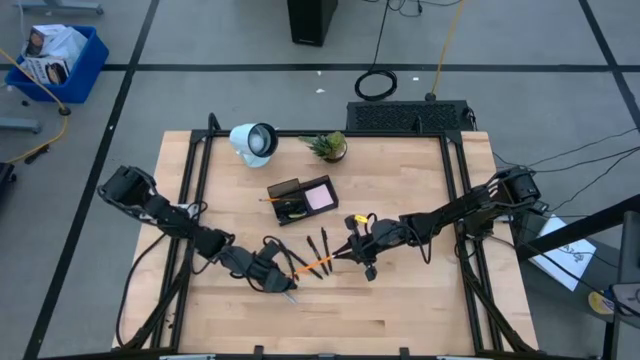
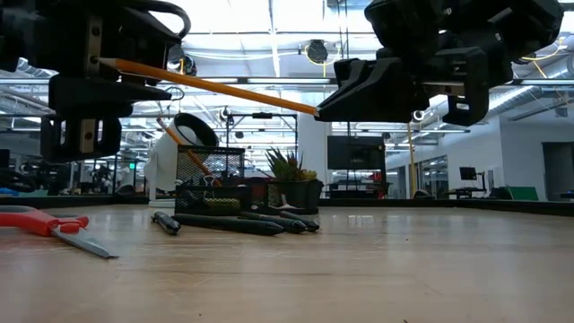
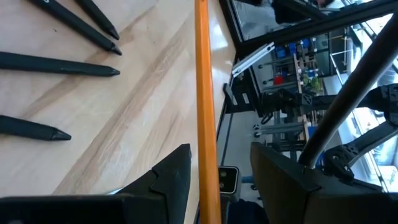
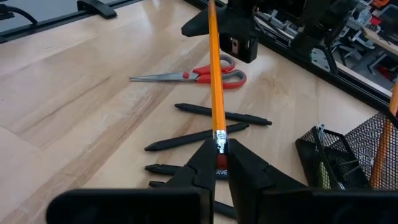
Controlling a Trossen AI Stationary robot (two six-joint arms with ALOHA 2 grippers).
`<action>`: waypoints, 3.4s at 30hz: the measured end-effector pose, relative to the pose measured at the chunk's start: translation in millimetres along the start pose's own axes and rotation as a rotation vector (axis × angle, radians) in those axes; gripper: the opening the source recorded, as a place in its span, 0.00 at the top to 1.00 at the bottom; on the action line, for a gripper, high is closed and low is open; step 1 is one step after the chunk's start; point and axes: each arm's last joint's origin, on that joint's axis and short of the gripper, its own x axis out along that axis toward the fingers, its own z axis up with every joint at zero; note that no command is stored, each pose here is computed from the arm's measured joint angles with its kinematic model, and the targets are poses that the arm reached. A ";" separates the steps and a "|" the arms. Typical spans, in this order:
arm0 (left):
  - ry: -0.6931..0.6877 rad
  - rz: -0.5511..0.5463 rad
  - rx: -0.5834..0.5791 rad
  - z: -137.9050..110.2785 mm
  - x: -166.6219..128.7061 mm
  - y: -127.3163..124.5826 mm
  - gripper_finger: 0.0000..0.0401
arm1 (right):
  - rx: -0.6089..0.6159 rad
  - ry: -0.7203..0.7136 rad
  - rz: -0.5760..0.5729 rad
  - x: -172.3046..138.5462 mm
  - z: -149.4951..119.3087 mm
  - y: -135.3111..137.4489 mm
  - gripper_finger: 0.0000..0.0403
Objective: Pick and place office supplies into organizer
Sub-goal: Put the orange pencil into the black desk organizer
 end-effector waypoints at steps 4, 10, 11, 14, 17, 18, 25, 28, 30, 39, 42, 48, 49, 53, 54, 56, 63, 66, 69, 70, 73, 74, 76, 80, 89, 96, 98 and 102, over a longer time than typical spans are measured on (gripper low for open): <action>0.013 -0.002 0.002 -0.3 0.0 0.0 0.58 | 0.000 0.002 0.006 0.0 -0.3 0.3 0.95; 0.007 0.004 0.006 0.0 0.0 0.5 0.59 | 0.001 -0.016 0.054 0.0 0.2 1.7 0.95; 0.007 0.005 0.006 0.0 0.0 0.6 0.60 | 0.001 -0.016 0.054 0.0 0.2 1.7 0.95; 0.007 0.005 0.010 0.0 0.0 0.5 0.67 | 0.001 -0.019 0.053 0.0 0.4 1.6 0.95; -0.003 0.007 0.024 0.2 0.0 0.6 0.77 | 0.001 -0.016 0.054 0.0 0.2 1.7 0.95; -0.006 0.008 0.027 0.4 0.0 0.6 0.80 | 0.001 -0.017 0.054 0.0 0.2 1.7 0.95; -0.008 0.014 0.057 0.3 0.0 1.1 0.97 | 0.000 -0.024 0.050 0.0 0.9 1.4 0.93; -0.011 0.012 0.068 0.5 0.0 0.9 0.95 | 0.006 -0.023 0.048 0.0 0.9 1.2 0.89; -0.013 0.008 0.070 0.7 -0.1 0.3 0.92 | 0.008 -0.022 0.044 0.0 0.8 1.0 0.87; -0.029 0.013 0.157 -4.8 -0.9 -0.9 0.96 | 0.041 -0.029 0.034 -2.5 2.8 -2.7 0.81; -0.044 0.013 0.209 -9.4 -1.7 -2.5 0.97 | 0.062 -0.073 0.013 -9.4 11.5 -9.0 0.80; -0.073 0.022 0.274 -18.1 -3.4 -4.7 0.93 | 0.057 -0.195 -0.003 -33.4 37.9 -17.3 0.77; -0.090 0.023 0.287 -19.4 -3.9 -5.5 0.93 | 0.058 -0.206 -0.007 -37.6 40.6 -18.1 0.77; -0.153 0.026 0.369 -26.2 -6.2 -9.2 0.98 | 0.071 -0.241 -0.016 -54.7 42.9 -18.4 0.76; -0.178 0.015 0.388 -27.5 -7.0 -11.6 0.98 | 0.082 -0.276 -0.014 -60.3 44.3 -18.3 0.76; -0.237 -0.012 0.445 -30.0 -9.0 -17.6 0.96 | 0.127 -0.383 0.003 -70.2 46.1 -18.8 0.76; -0.382 -0.117 0.632 -28.6 -15.0 -36.4 0.98 | 0.417 -0.651 -0.066 -92.5 26.0 -14.2 0.77; -0.401 -0.109 0.635 -23.2 -14.0 -36.0 0.97 | 0.528 -0.623 -0.039 -87.9 17.3 -11.2 0.78; -0.421 -0.094 0.630 -16.5 -12.6 -34.6 0.93 | 0.594 -0.605 -0.016 -79.9 13.8 -9.9 0.79; -0.429 -0.087 0.628 -13.9 -12.1 -34.0 0.92 | 0.609 -0.599 -0.012 -76.8 12.5 -9.6 0.79; -0.444 -0.075 0.629 -6.9 -10.7 -32.4 0.92 | 0.626 -0.611 -0.005 -66.9 12.7 -9.9 0.78; -0.444 -0.076 0.632 -5.1 -10.4 -32.1 0.94 | 0.630 -0.625 -0.004 -64.1 14.0 -10.6 0.78; -0.444 -0.077 0.637 -2.0 -9.8 -31.6 0.97 | 0.646 -0.643 0.004 -56.3 17.0 -11.7 0.78; -0.442 -0.097 0.629 1.4 -9.5 -32.2 0.96 | 0.634 -0.669 0.053 -42.1 28.7 -15.0 0.77; -0.421 -0.125 0.632 2.9 -9.2 -32.9 0.98 | 0.648 -0.674 0.085 -20.6 39.1 -22.5 0.70; -0.422 -0.126 0.622 2.9 -9.2 -33.0 0.92 | 0.618 -0.706 0.075 -16.2 47.2 -26.1 0.58; -0.418 -0.129 0.624 2.8 -9.2 -33.0 0.91 | 0.614 -0.721 0.074 -15.7 51.5 -28.0 0.56; -0.418 -0.130 0.624 2.8 -9.2 -33.1 0.95 | 0.615 -0.741 0.045 -14.5 58.7 -31.9 0.54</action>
